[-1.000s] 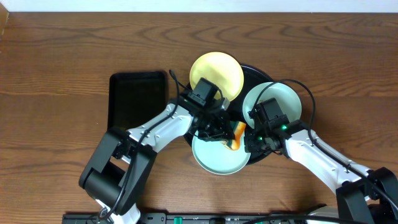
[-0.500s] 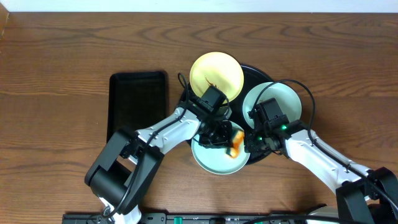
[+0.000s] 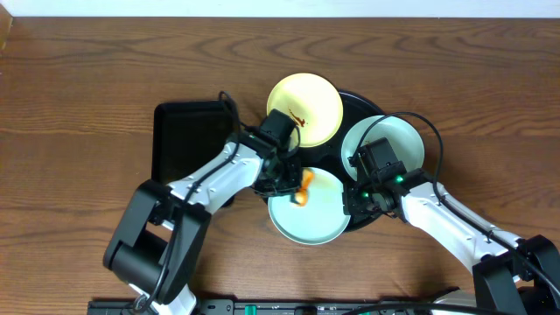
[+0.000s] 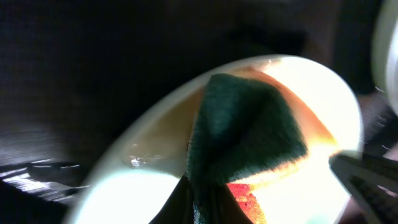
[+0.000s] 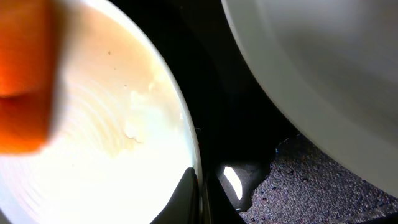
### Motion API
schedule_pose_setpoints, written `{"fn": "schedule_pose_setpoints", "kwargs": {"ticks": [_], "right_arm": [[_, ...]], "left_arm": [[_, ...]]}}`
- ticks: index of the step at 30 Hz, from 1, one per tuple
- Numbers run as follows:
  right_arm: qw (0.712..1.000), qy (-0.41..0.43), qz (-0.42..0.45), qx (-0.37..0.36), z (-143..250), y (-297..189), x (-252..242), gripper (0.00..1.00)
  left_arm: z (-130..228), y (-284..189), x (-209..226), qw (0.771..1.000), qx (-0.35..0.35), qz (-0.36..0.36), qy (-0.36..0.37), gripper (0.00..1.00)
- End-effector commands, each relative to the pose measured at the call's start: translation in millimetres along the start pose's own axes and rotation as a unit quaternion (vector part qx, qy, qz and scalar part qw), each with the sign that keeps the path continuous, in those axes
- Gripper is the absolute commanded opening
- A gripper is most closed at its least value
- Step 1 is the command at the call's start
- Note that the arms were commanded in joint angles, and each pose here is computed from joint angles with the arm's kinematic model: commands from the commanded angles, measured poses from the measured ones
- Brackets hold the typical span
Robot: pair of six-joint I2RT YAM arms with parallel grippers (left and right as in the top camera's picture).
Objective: Clean dirty plates on tray and stack at the side
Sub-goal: 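Scrub the held green plate with the sponge in the left gripper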
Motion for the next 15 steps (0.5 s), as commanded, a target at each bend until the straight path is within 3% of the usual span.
{"fn": "schedule_pose_setpoints", "kwargs": {"ticks": [1,10,15], "right_arm": [[1.0,-0.004,0.009,-0.003,-3,-1,1,0.01],[1.0,-0.004,0.009,-0.003,-3,-1,1,0.01],[1.0,-0.004,0.011,-0.004,-3,-1,0,0.01]], "left_arm": [[-13,-12,30,0.992,-0.07,-0.102,-0.002,0.07],[-4,-66,10,0.989,-0.126,-0.046,0.054,0.07],[3,-111,15,0.97,-0.219,-0.087,0.056,0.07]]}}
Point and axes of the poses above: each gripper's point midway between its finger pads, its own y axis out along the fingers, its own x axis along the line the jaws close on, z = x × y, the point moved 8 cm from there along -y, back along the fingers, and after that the axes turned 7 degrees about -y, right-handed, at the moved point
